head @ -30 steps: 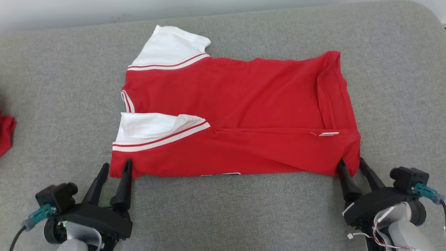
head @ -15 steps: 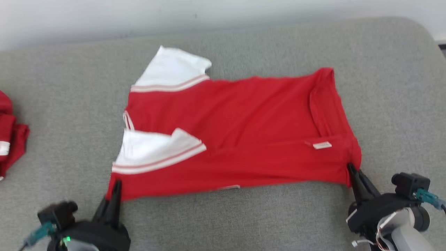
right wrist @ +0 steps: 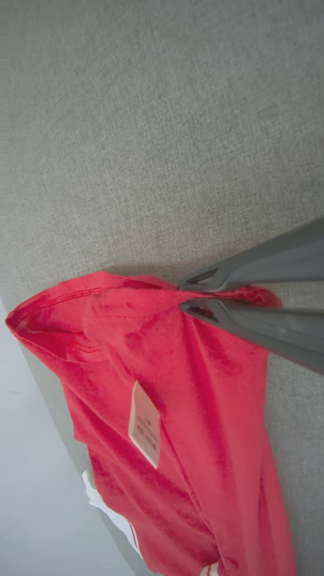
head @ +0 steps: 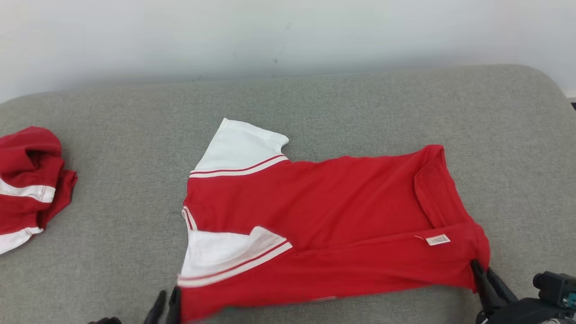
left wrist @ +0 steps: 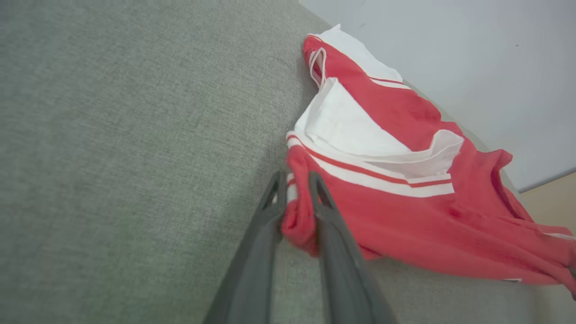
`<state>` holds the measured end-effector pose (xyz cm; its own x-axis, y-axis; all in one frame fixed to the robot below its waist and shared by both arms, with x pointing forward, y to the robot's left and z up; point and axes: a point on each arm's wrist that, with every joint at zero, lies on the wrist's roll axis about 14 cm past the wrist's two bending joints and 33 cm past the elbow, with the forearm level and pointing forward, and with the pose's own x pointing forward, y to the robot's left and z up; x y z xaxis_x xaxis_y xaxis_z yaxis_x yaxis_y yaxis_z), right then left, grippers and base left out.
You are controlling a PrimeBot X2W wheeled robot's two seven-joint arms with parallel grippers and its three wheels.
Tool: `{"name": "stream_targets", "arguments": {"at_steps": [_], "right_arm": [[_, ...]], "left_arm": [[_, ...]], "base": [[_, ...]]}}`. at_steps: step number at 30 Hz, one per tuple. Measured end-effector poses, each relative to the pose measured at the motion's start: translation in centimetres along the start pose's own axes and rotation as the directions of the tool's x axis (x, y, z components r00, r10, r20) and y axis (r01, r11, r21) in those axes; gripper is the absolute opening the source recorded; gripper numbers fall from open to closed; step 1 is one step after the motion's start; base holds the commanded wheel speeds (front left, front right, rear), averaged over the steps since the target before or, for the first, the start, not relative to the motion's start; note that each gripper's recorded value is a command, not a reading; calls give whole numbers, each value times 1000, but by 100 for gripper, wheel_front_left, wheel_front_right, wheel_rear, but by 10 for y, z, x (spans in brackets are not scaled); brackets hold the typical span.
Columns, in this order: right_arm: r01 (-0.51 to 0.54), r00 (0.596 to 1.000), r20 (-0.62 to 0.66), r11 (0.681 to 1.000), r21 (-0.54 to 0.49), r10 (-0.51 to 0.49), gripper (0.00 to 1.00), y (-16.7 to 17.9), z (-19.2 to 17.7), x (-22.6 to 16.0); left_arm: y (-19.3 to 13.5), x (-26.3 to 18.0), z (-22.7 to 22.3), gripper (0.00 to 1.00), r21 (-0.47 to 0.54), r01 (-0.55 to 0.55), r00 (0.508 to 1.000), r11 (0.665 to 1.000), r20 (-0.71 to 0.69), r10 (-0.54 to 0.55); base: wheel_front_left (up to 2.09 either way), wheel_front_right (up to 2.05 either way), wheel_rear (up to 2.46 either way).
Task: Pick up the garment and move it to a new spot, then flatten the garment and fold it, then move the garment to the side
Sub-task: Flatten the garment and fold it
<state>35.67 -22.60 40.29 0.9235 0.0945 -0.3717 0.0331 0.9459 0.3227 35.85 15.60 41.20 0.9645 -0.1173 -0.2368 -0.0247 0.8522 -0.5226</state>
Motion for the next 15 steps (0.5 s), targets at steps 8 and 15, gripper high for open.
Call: {"name": "stream_targets", "arguments": {"at_steps": [8, 15], "right_arm": [[-68, 981, 177, 996, -49, 75, 100, 34, 44, 1], [-104, 918, 373, 990, -99, 133, 100, 64, 88, -7]], "left_arm": [[-12, 14, 51, 100, 69, 17, 986, 997, 163, -28], [-24, 15, 103, 100, 224, -2, 946, 974, 317, -71]], "base": [[0, 0, 0], [0, 0, 0]]}}
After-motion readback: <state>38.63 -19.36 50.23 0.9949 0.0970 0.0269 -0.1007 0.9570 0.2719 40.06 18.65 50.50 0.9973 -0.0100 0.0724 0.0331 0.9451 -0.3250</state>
